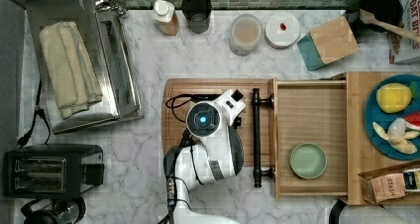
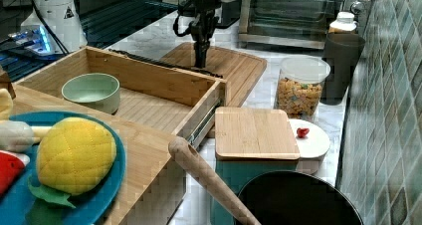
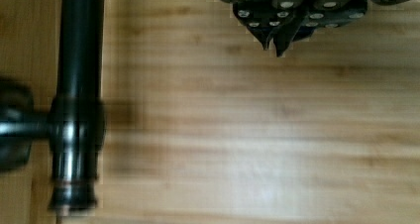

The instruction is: Close the drawer.

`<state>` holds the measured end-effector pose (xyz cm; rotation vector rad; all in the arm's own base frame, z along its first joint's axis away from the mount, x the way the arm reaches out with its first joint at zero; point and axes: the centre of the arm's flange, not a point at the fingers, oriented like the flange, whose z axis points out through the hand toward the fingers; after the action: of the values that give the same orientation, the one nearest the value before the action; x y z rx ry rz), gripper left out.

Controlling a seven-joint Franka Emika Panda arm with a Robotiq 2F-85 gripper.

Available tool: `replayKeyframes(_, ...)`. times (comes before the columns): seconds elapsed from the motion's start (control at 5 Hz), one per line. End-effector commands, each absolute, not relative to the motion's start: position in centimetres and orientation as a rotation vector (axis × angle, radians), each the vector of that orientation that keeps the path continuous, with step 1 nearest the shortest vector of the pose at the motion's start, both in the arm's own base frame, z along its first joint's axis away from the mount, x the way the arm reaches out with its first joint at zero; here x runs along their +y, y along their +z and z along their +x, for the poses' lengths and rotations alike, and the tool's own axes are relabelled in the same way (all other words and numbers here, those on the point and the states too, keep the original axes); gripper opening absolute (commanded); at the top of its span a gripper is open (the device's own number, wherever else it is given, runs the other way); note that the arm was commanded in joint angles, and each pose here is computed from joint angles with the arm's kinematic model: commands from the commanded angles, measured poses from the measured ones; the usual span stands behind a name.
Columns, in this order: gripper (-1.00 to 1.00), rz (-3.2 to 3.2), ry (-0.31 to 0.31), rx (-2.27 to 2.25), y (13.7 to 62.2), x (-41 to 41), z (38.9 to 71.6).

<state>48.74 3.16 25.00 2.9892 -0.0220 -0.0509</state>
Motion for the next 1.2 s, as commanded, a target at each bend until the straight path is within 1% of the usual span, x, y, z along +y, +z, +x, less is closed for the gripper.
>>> replayKeyframes(0.2,-1.00,2.947,-0.016,-0.124,27.3,-0.4,45.9)
replayKeyframes(0.4,-1.00,2.934,0.080,-0.092,27.3,-1.4,45.4)
replayKeyframes(0.6,-1.00,2.934,0.124,-0.093,27.8,-2.9,45.0)
replayKeyframes(0.8,-1.00,2.937,0.087,-0.082,28.5,-5.3,45.1)
replayKeyframes(1.0,-1.00,2.951,0.080,-0.040,28.3,-7.9,45.5)
replayKeyframes(1.2,-1.00,3.009,-0.020,0.054,27.0,-10.0,47.1)
